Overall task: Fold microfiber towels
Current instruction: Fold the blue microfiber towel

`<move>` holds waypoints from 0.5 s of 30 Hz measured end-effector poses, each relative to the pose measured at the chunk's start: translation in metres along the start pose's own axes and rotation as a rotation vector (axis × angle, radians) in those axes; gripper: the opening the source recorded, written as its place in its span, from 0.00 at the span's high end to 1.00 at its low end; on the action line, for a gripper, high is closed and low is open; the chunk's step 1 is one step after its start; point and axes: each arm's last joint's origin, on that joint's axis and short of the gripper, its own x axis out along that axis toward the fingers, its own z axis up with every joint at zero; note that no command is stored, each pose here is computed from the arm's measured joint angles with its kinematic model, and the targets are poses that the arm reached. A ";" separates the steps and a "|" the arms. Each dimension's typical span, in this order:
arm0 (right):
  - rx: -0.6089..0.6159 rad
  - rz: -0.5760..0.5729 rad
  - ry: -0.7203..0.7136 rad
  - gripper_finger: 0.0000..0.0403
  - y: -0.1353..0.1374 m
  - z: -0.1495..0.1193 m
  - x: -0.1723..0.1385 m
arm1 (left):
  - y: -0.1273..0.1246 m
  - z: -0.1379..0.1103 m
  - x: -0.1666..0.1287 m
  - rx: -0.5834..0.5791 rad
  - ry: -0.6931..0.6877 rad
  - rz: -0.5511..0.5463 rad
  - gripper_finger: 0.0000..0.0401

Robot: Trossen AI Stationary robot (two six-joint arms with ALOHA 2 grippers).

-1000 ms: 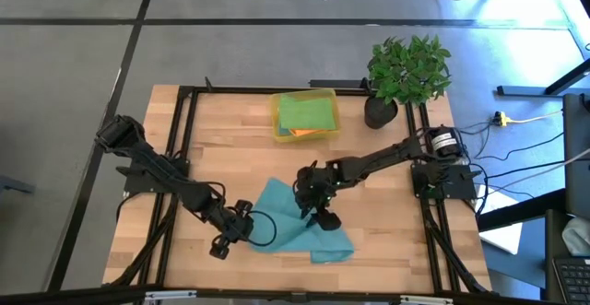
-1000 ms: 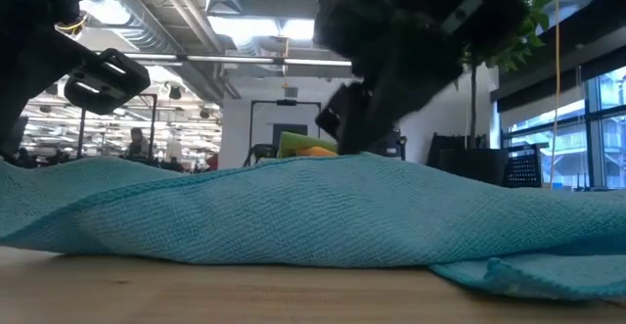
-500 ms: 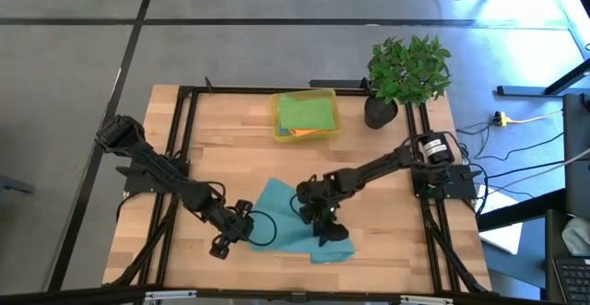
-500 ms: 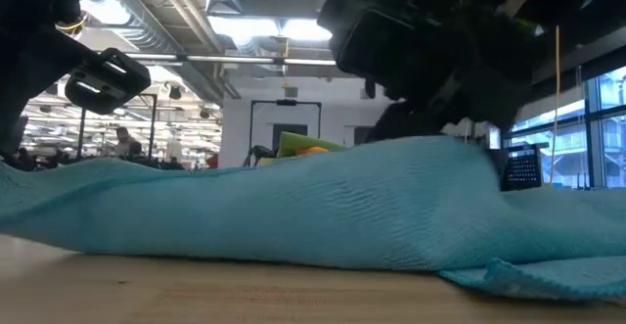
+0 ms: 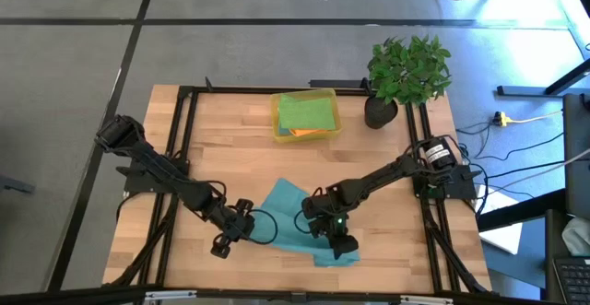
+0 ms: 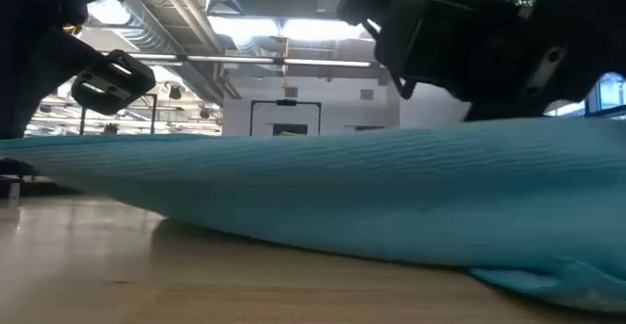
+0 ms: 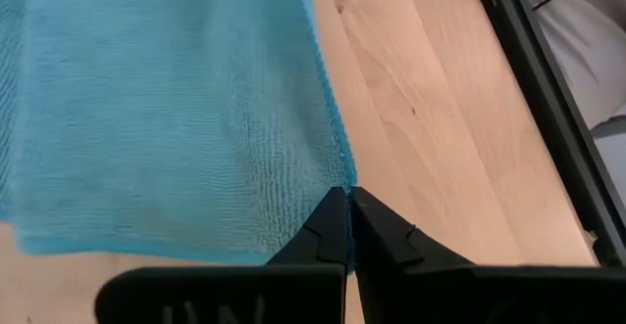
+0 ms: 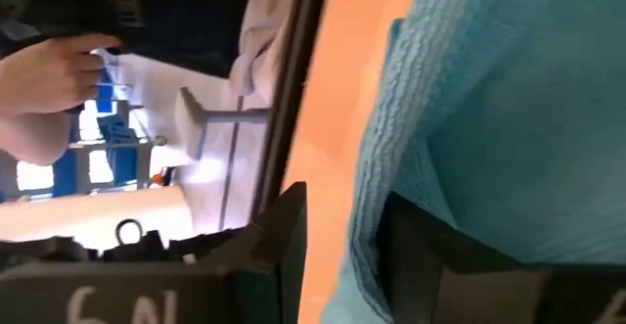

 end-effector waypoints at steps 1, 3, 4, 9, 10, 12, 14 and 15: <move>0.012 0.008 0.006 0.73 0.002 0.000 0.002 | 0.001 0.000 0.000 -0.003 -0.001 0.002 1.00; 0.024 0.013 0.017 0.72 0.005 -0.002 0.006 | 0.003 0.001 0.000 -0.011 -0.002 0.007 1.00; 0.034 0.014 0.022 0.72 0.006 -0.002 0.007 | 0.005 0.001 0.000 -0.015 -0.002 0.010 1.00; 0.103 0.045 0.061 0.72 0.012 -0.006 0.010 | 0.013 -0.001 -0.001 0.017 0.023 0.085 1.00; 0.113 0.045 0.070 0.72 0.014 -0.007 0.009 | 0.014 -0.002 -0.001 0.020 0.036 0.104 1.00; 0.116 0.039 0.073 0.72 0.021 -0.009 0.004 | 0.017 -0.004 -0.001 0.011 0.063 0.122 1.00; 0.133 0.020 0.073 0.72 0.028 -0.011 -0.002 | 0.020 -0.005 -0.002 -0.010 0.077 0.131 1.00; 0.134 0.011 0.065 0.72 0.032 -0.011 -0.006 | 0.020 -0.006 -0.002 -0.015 0.082 0.134 1.00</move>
